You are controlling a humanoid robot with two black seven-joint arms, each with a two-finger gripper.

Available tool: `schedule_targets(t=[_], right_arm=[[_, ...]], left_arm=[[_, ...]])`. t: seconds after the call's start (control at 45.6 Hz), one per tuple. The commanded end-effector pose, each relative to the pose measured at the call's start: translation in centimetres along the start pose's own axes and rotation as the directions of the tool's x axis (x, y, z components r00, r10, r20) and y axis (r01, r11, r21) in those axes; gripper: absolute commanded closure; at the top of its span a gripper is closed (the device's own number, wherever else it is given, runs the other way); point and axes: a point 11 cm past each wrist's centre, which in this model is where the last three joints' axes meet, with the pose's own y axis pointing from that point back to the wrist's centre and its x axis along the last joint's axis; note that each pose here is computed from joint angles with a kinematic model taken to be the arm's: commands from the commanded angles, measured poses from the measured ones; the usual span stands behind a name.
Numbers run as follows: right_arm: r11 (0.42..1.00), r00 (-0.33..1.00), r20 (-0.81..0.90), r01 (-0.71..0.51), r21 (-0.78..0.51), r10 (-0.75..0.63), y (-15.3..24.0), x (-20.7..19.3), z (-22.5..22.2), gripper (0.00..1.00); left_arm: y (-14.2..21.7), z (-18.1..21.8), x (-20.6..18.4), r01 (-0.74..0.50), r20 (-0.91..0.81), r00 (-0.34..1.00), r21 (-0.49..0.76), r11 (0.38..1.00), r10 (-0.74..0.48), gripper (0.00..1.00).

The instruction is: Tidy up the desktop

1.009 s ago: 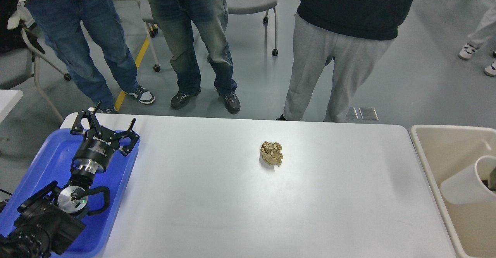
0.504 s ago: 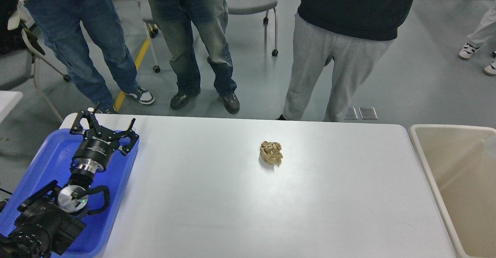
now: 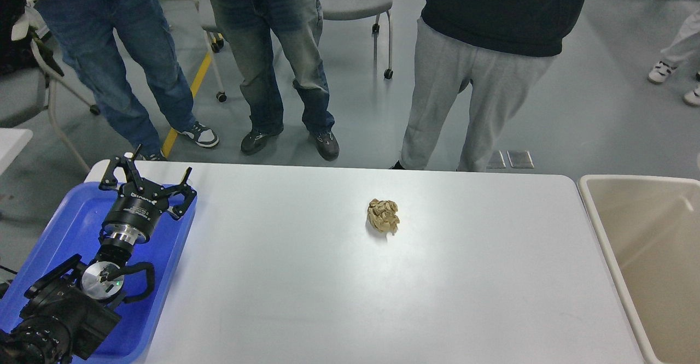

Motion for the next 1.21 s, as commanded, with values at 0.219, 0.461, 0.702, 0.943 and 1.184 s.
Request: schedule_targets(t=[0.219,0.461,0.702,0.943,1.184], right_arm=[[0.939,0.866,0.385,-0.235,-0.250,0.319,-6.2,-7.5,6.9,1.00],[0.897,0.748,0.516,-0.250,-0.363,0.417,-6.3,-11.3,9.7,1.00],[0.877,0.613,0.655,-0.139,-0.461,0.441,-6.3,-14.7,11.0,1.00],[0.882,0.564,0.715,-0.054,-0.467,0.413,-6.7,-18.3,10.7,1.00],[0.879,0.567,0.711,-0.054,-0.473,0.417,-6.5,-18.4,11.2,0.84]], left_arm=[[0.0,0.0,0.0,0.000,0.000,1.000,-0.001,1.000,0.000,0.00],[0.0,0.0,0.0,0.000,0.000,1.000,-0.001,1.000,0.000,0.00],[0.0,0.0,0.0,0.000,0.000,1.000,0.000,1.000,0.000,0.00],[0.0,0.0,0.0,0.000,0.000,1.000,-0.001,1.000,0.000,0.00],[0.0,0.0,0.0,0.000,0.000,1.000,0.000,1.000,0.000,0.00]])
